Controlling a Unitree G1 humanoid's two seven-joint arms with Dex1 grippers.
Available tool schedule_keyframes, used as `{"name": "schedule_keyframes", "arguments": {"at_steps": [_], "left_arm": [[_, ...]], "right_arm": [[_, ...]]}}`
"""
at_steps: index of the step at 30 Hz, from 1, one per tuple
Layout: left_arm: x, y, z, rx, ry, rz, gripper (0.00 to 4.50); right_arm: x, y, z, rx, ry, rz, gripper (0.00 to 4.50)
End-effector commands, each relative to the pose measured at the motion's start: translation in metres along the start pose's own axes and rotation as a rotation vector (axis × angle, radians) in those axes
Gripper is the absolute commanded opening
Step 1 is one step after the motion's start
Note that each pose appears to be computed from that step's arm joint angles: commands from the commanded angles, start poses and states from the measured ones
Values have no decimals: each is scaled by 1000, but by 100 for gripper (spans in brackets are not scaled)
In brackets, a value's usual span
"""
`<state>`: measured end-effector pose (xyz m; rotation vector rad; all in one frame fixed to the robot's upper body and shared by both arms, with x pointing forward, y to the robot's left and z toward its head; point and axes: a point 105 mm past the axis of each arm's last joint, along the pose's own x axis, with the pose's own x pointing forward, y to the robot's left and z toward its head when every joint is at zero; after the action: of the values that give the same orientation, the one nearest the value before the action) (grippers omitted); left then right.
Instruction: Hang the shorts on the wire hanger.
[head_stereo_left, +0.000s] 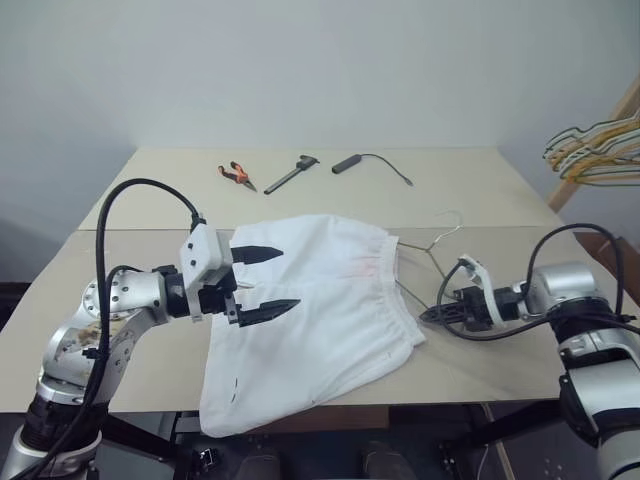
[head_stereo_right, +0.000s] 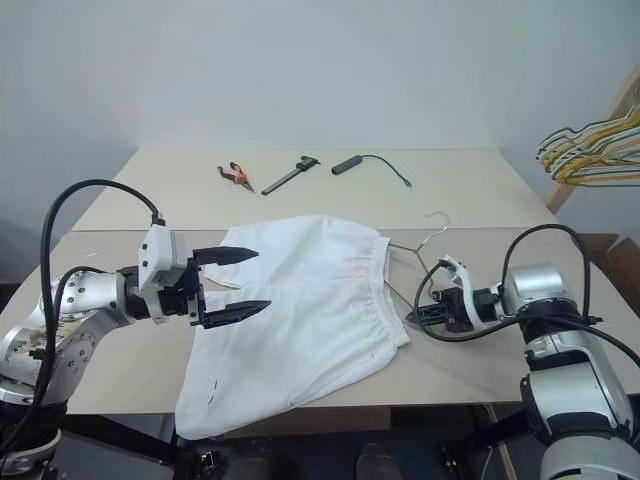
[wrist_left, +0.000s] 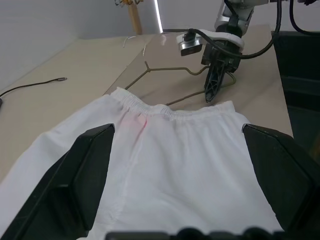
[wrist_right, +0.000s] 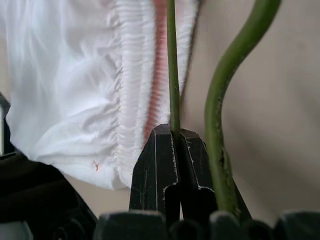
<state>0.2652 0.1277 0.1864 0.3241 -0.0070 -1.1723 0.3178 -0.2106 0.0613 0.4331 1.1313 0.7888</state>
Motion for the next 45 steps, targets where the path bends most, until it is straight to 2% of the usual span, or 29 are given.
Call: {"name": "schedule_keyframes", "arguments": {"at_steps": [1,9,14,17,22,27,29,32,37,41,45], "left_arm": [[-2,1,10,52,-25,12,444],[-2,0,9,53,-24,14,444],[0,3,10,56,-29,8,444],[2,8,12,72,-29,6,444],[-2,28,18,137,-20,37,444],[-25,74,45,286,4,107,444],[-38,90,61,348,19,106,444],[-48,95,73,403,53,18,444],[-43,94,66,445,118,-129,444],[-28,86,48,451,173,-271,444],[-3,94,28,466,253,-271,444]], "right_arm": [[0,7,8,-59,3,17,0],[-17,0,44,-106,-146,-88,0],[-28,19,68,-247,-206,-94,0],[-33,41,81,-522,-223,-174,0],[-43,82,93,-847,-298,-238,0],[-44,138,77,-1108,-274,-119,0],[-38,150,62,-1205,-209,-92,0],[-31,159,48,-1273,-142,-75,0],[-27,164,45,-1288,-103,-67,0],[-25,168,44,-1281,-84,-42,0],[-24,170,41,-1292,-58,-28,0]]}}
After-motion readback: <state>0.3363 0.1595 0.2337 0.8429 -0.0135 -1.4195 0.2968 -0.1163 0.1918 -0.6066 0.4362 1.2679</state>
